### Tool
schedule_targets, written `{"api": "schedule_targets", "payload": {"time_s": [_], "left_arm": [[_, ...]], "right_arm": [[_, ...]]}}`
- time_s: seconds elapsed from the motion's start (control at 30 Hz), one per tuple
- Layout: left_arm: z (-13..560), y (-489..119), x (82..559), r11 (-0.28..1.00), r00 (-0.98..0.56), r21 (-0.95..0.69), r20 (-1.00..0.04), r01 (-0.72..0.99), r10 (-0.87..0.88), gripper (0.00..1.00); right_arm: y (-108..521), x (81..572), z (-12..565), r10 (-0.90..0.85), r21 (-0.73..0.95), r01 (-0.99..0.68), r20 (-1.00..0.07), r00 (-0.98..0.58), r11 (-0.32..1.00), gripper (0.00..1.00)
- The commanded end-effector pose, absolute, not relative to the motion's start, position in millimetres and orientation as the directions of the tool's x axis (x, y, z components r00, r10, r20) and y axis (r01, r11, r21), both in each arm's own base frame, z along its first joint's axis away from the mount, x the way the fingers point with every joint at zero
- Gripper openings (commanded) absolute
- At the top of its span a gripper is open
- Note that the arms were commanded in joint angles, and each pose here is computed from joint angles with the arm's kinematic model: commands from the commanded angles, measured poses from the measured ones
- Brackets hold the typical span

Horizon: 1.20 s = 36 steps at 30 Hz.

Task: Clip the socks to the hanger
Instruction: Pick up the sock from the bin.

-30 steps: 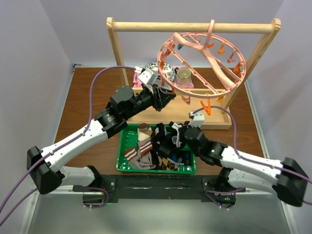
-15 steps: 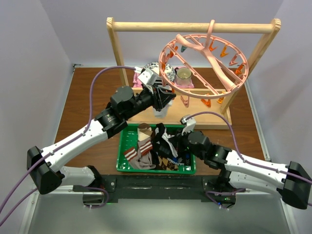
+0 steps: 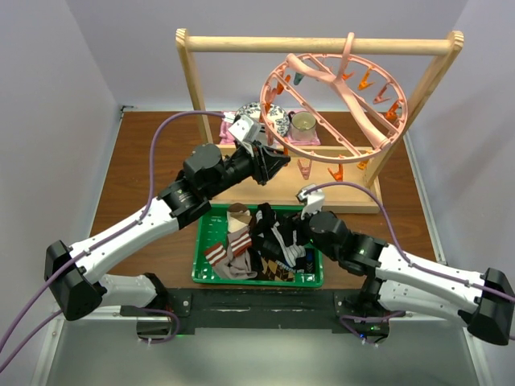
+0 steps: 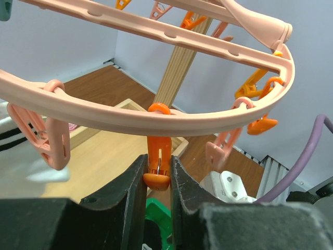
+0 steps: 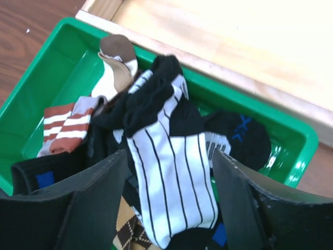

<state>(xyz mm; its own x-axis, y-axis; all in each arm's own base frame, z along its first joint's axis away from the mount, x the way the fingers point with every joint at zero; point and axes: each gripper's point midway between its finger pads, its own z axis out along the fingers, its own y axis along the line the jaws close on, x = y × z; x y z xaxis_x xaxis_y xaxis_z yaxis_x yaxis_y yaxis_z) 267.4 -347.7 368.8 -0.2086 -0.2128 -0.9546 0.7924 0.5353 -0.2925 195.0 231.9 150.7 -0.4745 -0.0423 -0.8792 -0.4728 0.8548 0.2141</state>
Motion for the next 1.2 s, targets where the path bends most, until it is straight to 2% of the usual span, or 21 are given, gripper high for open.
{"api": "schedule_targets", "payload": {"time_s": [0.0, 0.33, 0.47, 0.57, 0.7, 0.73, 0.8, 0.83, 0.87, 1.17], "left_arm": [[389, -342, 265, 0.524, -0.173, -0.294, -0.948, 0.799, -0.268, 0.0], [389, -341, 263, 0.523, -0.168, -0.291, -0.948, 0.801, -0.269, 0.0], [389, -339, 263, 0.526, -0.168, -0.292, -0.948, 0.799, -0.272, 0.0], [389, -339, 263, 0.525, -0.168, -0.292, -0.948, 0.8, -0.272, 0.0], [391, -339, 262, 0.523, -0.166, -0.29, -0.948, 0.801, -0.272, 0.0], [390, -338, 263, 0.526, -0.167, -0.292, -0.948, 0.799, -0.272, 0.0], [389, -338, 263, 0.527, -0.167, -0.29, -0.949, 0.799, -0.268, 0.0], [389, -339, 263, 0.526, -0.169, -0.291, -0.948, 0.799, -0.269, 0.0], [389, -338, 262, 0.526, -0.166, -0.289, -0.949, 0.8, -0.269, 0.0], [388, -339, 264, 0.527, -0.166, -0.289, -0.949, 0.799, -0.269, 0.0]], "right_arm": [[246, 207, 171, -0.093, 0.132, -0.517, -0.917, -0.387, 0.846, 0.68], [269, 222, 174, -0.186, -0.002, -0.515, -0.934, -0.305, 0.857, 0.62], [269, 226, 158, -0.221, -0.034, -0.491, -0.919, -0.328, 0.87, 0.59], [274, 230, 150, -0.217, -0.033, -0.481, -0.918, -0.333, 0.876, 0.54], [278, 231, 146, -0.206, -0.022, -0.483, -0.921, -0.332, 0.875, 0.41], [279, 231, 147, -0.203, -0.018, -0.487, -0.922, -0.33, 0.873, 0.31], [279, 231, 154, -0.184, -0.005, -0.491, -0.93, -0.317, 0.871, 0.19], [279, 230, 157, -0.177, 0.001, -0.494, -0.933, -0.313, 0.87, 0.04], [277, 228, 167, -0.154, 0.018, -0.497, -0.941, -0.302, 0.867, 0.0], [258, 207, 234, 0.008, 0.136, -0.543, -0.973, -0.231, 0.829, 0.0]]}}
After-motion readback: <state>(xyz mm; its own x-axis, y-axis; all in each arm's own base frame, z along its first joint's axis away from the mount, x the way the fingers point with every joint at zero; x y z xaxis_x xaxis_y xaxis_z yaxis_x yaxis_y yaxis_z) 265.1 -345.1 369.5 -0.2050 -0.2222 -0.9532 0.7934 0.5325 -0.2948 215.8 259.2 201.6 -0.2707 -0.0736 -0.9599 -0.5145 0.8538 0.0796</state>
